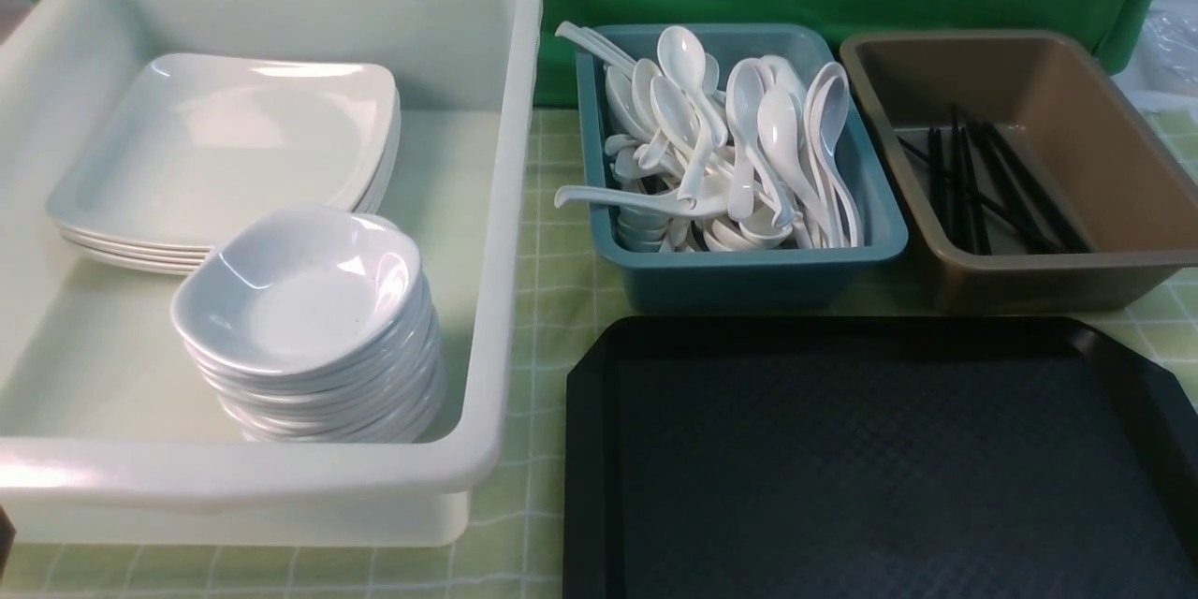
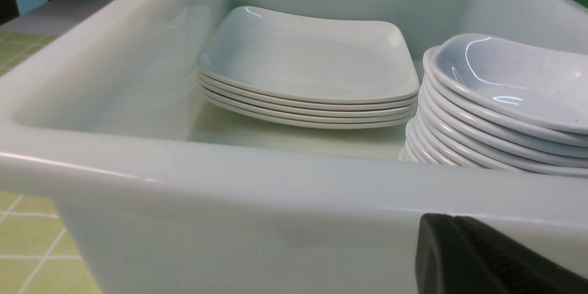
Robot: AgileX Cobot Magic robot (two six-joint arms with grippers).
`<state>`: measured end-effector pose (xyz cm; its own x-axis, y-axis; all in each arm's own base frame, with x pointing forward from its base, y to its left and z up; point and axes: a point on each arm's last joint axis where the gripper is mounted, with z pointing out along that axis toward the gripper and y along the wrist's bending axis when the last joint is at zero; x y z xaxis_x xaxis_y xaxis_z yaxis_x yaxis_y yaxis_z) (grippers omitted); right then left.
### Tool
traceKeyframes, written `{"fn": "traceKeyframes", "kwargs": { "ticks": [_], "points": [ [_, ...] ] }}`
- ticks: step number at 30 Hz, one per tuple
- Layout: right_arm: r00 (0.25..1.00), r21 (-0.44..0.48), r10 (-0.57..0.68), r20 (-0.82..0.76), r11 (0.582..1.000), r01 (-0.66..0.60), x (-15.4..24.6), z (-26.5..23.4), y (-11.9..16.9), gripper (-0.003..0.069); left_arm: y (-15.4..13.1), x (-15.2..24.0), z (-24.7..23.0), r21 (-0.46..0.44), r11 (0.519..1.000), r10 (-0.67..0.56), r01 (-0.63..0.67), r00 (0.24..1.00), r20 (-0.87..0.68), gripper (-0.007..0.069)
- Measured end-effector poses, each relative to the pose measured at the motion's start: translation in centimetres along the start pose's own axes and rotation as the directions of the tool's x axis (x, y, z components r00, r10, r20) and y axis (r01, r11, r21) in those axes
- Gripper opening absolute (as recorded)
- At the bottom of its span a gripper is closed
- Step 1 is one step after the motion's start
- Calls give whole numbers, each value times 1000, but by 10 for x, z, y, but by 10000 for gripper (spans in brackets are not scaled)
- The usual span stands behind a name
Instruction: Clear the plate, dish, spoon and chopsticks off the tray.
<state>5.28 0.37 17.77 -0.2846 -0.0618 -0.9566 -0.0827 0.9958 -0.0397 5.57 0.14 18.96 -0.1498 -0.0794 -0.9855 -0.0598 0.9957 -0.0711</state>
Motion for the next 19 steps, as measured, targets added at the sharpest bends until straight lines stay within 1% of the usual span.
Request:
{"fn": "traceKeyframes", "kwargs": {
  "ticks": [9, 15, 19],
  "points": [
    [1000, 0, 0, 1, 1000, 0, 0, 0, 0, 186, 0, 0, 0, 0, 1000, 0, 0, 1000, 0, 10],
    [1000, 0, 0, 1, 1000, 0, 0, 0, 0, 214, 0, 0, 0, 0, 1000, 0, 0, 1000, 0, 10],
    [1000, 0, 0, 1, 1000, 0, 0, 0, 0, 218, 0, 0, 0, 0, 1000, 0, 0, 1000, 0, 10]
  ]
}}
